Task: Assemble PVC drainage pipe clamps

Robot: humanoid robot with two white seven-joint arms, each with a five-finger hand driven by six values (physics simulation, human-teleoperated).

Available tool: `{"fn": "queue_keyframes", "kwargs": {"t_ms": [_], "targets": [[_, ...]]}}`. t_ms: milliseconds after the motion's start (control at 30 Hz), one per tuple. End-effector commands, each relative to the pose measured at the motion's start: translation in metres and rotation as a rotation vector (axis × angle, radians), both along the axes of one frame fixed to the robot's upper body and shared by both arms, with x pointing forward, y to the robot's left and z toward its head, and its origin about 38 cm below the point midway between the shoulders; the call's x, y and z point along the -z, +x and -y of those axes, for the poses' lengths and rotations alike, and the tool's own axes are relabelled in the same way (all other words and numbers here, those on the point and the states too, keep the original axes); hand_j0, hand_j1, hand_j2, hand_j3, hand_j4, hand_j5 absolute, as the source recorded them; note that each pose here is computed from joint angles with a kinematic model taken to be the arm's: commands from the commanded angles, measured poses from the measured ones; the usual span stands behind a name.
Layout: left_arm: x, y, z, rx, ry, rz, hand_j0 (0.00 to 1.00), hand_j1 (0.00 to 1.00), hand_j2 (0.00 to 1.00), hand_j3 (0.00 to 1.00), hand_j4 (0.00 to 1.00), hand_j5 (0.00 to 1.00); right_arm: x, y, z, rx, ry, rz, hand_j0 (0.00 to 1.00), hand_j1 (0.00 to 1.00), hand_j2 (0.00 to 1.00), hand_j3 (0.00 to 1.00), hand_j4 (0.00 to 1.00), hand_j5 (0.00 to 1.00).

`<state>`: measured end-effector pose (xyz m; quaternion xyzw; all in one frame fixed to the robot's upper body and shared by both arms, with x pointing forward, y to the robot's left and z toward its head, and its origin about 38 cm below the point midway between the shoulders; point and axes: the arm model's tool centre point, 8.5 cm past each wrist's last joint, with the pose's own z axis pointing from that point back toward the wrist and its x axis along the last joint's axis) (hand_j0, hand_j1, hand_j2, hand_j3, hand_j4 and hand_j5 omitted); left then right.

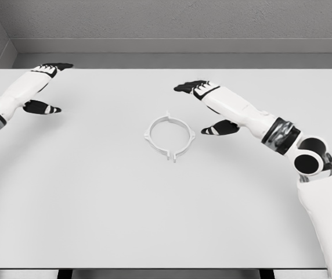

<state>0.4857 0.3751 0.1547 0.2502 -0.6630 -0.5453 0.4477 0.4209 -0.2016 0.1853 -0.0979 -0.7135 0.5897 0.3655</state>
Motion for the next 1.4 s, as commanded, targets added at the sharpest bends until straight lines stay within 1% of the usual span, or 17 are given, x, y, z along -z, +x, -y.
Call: {"fn": "queue_keyframes", "kwargs": {"t_ms": [0, 133, 267, 333, 367, 467, 533, 600, 667, 700, 833, 900, 1067, 1167, 1200, 1233, 1367], "targets": [[-0.002, -0.001, -0.005, -0.007, 0.003, 0.002, 1.00, 1.00, 1.00, 1.00, 1.00, 1.00, 0.002, 0.001, -0.001, 0.013, -0.001, -0.022, 1.00, 1.00, 1.00, 1.00, 1.00, 1.00], [-0.002, -0.001, -0.005, -0.006, 0.005, 0.002, 1.00, 1.00, 1.00, 1.00, 1.00, 1.00, 0.008, -0.003, 0.000, 0.015, -0.007, -0.037, 1.00, 1.00, 1.00, 1.00, 1.00, 1.00], [-0.003, -0.002, -0.008, -0.010, 0.010, 0.000, 1.00, 1.00, 1.00, 1.00, 1.00, 1.00, 0.017, -0.007, -0.009, -0.022, -0.038, -0.057, 1.00, 1.00, 1.00, 1.00, 1.00, 1.00], [-0.003, -0.002, -0.008, -0.010, 0.010, 0.000, 1.00, 1.00, 1.00, 1.00, 1.00, 1.00, 0.018, -0.008, -0.011, -0.026, -0.042, -0.059, 1.00, 1.00, 1.00, 1.00, 1.00, 1.00], [-0.003, -0.002, -0.008, -0.010, 0.010, 0.000, 1.00, 1.00, 1.00, 1.00, 1.00, 1.00, 0.020, -0.008, -0.011, -0.028, -0.070, -0.063, 1.00, 1.00, 1.00, 1.00, 1.00, 1.00], [-0.003, -0.002, -0.008, -0.010, 0.010, 0.000, 1.00, 1.00, 1.00, 1.00, 1.00, 1.00, 0.023, -0.007, -0.012, -0.027, -0.076, -0.075, 1.00, 1.00, 1.00, 1.00, 1.00, 1.00], [-0.003, -0.002, -0.009, -0.011, 0.009, 0.001, 1.00, 1.00, 1.00, 1.00, 1.00, 1.00, 0.027, -0.005, -0.010, -0.015, -0.079, -0.092, 1.00, 1.00, 1.00, 1.00, 1.00, 1.00], [-0.003, -0.002, -0.009, -0.011, 0.009, 0.001, 1.00, 1.00, 1.00, 1.00, 1.00, 1.00, 0.038, -0.002, -0.008, 0.002, -0.098, -0.117, 1.00, 1.00, 1.00, 1.00, 1.00, 1.00], [-0.003, -0.002, -0.009, -0.011, 0.009, 0.001, 1.00, 1.00, 1.00, 1.00, 1.00, 1.00, 0.040, -0.001, -0.008, 0.005, -0.099, -0.124, 1.00, 1.00, 1.00, 1.00, 1.00, 1.00], [-0.003, -0.002, -0.008, -0.010, 0.008, 0.001, 1.00, 1.00, 1.00, 1.00, 1.00, 1.00, 0.045, 0.000, -0.006, 0.009, -0.101, -0.140, 1.00, 1.00, 1.00, 1.00, 1.00, 1.00], [-0.003, -0.002, -0.008, -0.010, 0.008, 0.001, 1.00, 1.00, 1.00, 1.00, 1.00, 1.00, 0.047, 0.001, -0.013, -0.001, -0.106, -0.145, 1.00, 1.00, 1.00, 1.00, 1.00, 1.00], [-0.003, -0.002, -0.008, -0.010, 0.008, 0.001, 1.00, 1.00, 1.00, 1.00, 1.00, 1.00, 0.055, 0.003, -0.017, -0.005, -0.114, -0.167, 1.00, 1.00, 1.00, 1.00, 1.00, 1.00], [-0.003, -0.002, -0.008, -0.011, 0.007, 0.002, 1.00, 1.00, 1.00, 1.00, 1.00, 1.00, 0.055, 0.006, -0.020, -0.005, -0.114, -0.171, 1.00, 1.00, 1.00, 1.00, 1.00, 1.00], [-0.003, -0.002, -0.008, -0.011, 0.007, 0.002, 1.00, 1.00, 1.00, 1.00, 1.00, 1.00, 0.055, 0.011, -0.017, 0.005, -0.119, -0.178, 1.00, 1.00, 1.00, 1.00, 1.00, 1.00], [-0.002, -0.002, -0.008, -0.011, 0.007, 0.000, 1.00, 1.00, 1.00, 1.00, 1.00, 1.00, 0.051, 0.015, -0.019, 0.005, -0.113, -0.170, 1.00, 1.00, 1.00, 1.00, 1.00, 1.00], [-0.002, -0.002, -0.008, -0.011, 0.007, 0.000, 1.00, 1.00, 1.00, 1.00, 1.00, 1.00, 0.054, 0.018, -0.021, 0.008, -0.109, -0.182, 1.00, 1.00, 1.00, 1.00, 1.00, 1.00], [-0.003, -0.002, -0.009, -0.012, 0.007, 0.001, 1.00, 1.00, 1.00, 1.00, 1.00, 1.00, 0.057, 0.025, -0.020, 0.019, -0.118, -0.196, 1.00, 1.00, 1.00, 1.00, 1.00, 1.00]]}}
